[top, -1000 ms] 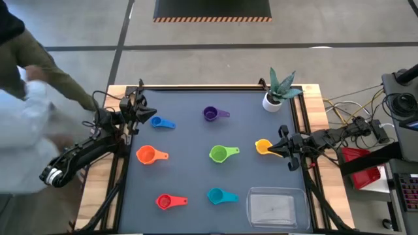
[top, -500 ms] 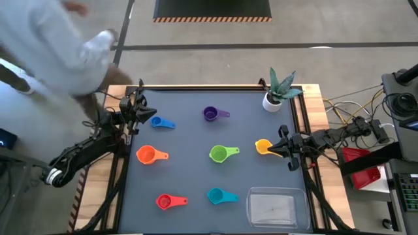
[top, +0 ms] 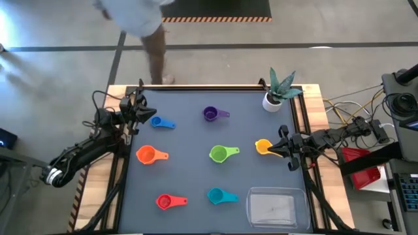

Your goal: Nest measuring cups in basket

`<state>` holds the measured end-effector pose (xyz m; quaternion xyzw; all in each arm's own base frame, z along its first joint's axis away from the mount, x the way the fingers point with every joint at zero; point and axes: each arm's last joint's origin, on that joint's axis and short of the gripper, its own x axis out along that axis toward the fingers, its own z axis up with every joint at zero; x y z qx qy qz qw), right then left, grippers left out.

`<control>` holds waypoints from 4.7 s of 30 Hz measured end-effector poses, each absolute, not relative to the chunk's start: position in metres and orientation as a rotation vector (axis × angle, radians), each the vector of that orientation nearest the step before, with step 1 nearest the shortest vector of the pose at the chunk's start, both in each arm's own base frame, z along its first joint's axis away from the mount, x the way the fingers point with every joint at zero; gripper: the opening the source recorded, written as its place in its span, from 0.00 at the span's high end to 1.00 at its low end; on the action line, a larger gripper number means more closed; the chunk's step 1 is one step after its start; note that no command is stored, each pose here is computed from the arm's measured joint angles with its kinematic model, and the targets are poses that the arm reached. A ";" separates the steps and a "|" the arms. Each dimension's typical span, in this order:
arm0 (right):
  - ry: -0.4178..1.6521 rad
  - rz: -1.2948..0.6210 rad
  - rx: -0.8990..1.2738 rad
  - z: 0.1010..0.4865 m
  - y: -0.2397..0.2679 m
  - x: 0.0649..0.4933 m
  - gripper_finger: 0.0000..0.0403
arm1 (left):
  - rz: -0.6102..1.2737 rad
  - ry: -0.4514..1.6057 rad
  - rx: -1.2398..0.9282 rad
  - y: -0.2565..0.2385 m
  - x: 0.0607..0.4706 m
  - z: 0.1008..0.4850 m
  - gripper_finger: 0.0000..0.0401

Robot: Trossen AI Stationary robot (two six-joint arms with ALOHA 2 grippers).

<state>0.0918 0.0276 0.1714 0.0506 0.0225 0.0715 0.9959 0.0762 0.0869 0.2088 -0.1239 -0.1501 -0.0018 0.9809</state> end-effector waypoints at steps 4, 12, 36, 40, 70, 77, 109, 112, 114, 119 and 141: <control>0.045 0.143 0.101 0.171 0.028 0.092 0.98 | -0.003 -0.302 -0.249 0.087 0.076 0.209 1.00; 0.045 0.143 0.102 0.171 0.028 0.092 0.98 | -0.004 -0.302 -0.249 0.087 0.076 0.209 1.00; 0.045 0.143 0.101 0.171 0.028 0.092 0.98 | -0.004 -0.302 -0.249 0.087 0.076 0.209 1.00; 0.045 0.143 0.101 0.171 0.028 0.092 0.98 | -0.004 -0.302 -0.249 0.087 0.076 0.209 1.00; 0.045 0.143 0.101 0.171 0.028 0.092 0.98 | -0.004 -0.303 -0.248 0.087 0.076 0.209 1.00; 0.045 0.143 0.102 0.171 0.028 0.092 0.98 | -0.004 -0.302 -0.249 0.087 0.076 0.209 1.00; 0.045 0.143 0.101 0.171 0.028 0.092 0.98 | 0.043 -0.296 0.079 0.087 0.076 0.209 1.00; 0.045 0.143 0.101 0.171 0.028 0.092 0.98 | 0.050 -0.295 0.124 0.087 0.076 0.209 1.00; 0.045 0.143 0.101 0.171 0.028 0.092 0.98 | 0.050 -0.295 0.125 0.087 0.076 0.209 1.00; 0.045 0.143 0.101 0.171 0.028 0.092 0.98 | 0.050 -0.295 0.124 0.087 0.076 0.209 1.00; 0.045 0.143 0.101 0.171 0.028 0.092 0.98 | 0.024 -0.361 -0.233 0.090 0.077 0.228 1.00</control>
